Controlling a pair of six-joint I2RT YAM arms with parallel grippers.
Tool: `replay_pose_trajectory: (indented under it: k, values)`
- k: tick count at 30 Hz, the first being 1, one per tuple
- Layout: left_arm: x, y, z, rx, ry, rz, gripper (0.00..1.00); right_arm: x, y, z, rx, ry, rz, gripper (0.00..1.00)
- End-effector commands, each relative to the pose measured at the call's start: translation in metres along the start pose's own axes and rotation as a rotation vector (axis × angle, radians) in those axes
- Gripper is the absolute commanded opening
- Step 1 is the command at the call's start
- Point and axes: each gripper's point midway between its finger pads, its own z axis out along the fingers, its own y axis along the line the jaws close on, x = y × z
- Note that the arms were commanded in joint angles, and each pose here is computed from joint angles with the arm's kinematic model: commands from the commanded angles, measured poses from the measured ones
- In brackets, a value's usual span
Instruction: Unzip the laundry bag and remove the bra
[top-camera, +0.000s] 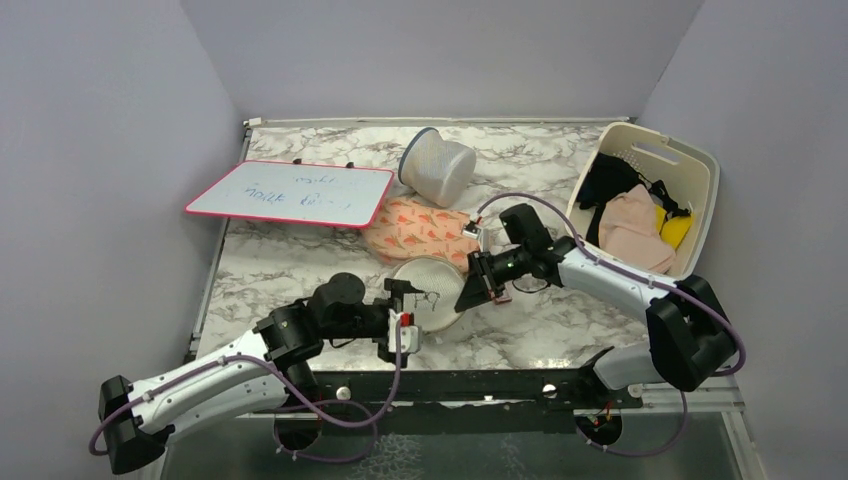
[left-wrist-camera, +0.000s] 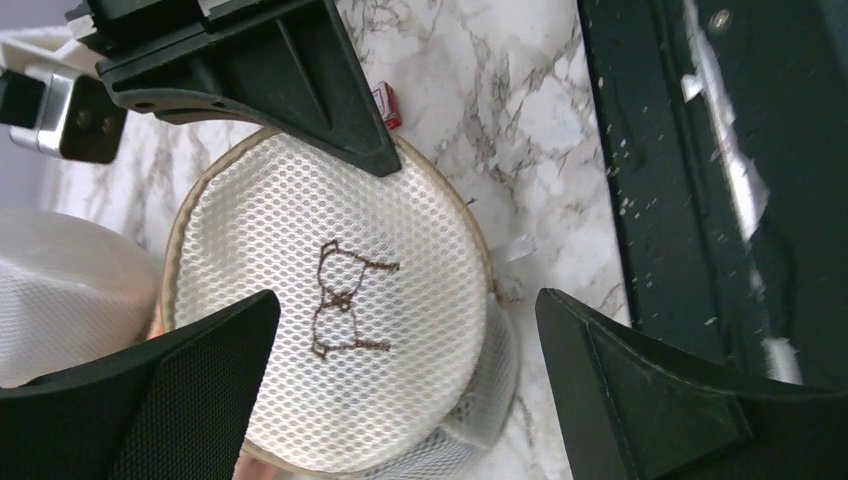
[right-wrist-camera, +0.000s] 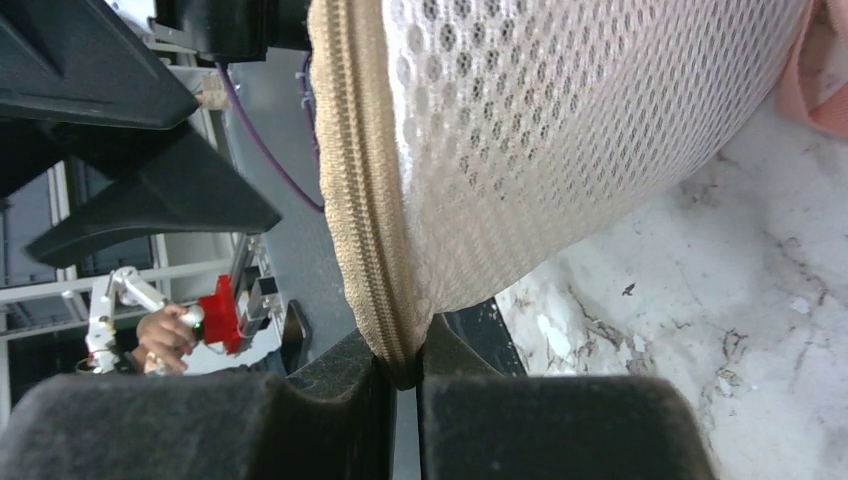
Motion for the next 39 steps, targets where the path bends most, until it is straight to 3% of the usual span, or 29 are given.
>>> replay_pose_trajectory:
  k: [1,8,13,18,27,31,34,39]
  values:
    - [0.016,0.011,0.0,-0.08,0.098,0.287,0.99,0.012,0.01,-0.004,-0.07,0.047,0.023,0.05]
    - [0.036,-0.008,0.013,-0.068,0.241,0.442,0.99,0.004,0.017,-0.006,-0.076,0.066,0.013,0.06]
    - [0.038,-0.007,0.023,-0.105,0.247,0.494,0.67,0.003,0.02,-0.007,-0.092,0.071,0.002,0.06]
    - [0.037,-0.002,0.031,-0.118,0.26,0.521,0.44,0.004,0.025,-0.008,-0.12,0.068,-0.008,0.06]
    - [0.036,-0.008,0.03,-0.101,0.235,0.486,0.36,-0.001,0.028,-0.01,-0.116,0.059,-0.008,0.07]
    - [0.03,-0.007,0.028,-0.103,0.224,0.457,0.0,-0.009,0.029,-0.01,-0.095,0.034,-0.017,0.09]
    - [0.025,-0.006,0.028,-0.102,0.229,0.407,0.0,-0.019,0.019,-0.01,-0.018,-0.001,-0.019,0.29]
    - [0.007,0.015,0.023,-0.204,0.252,0.276,0.0,-0.046,-0.013,-0.031,0.309,-0.106,-0.065,0.67]
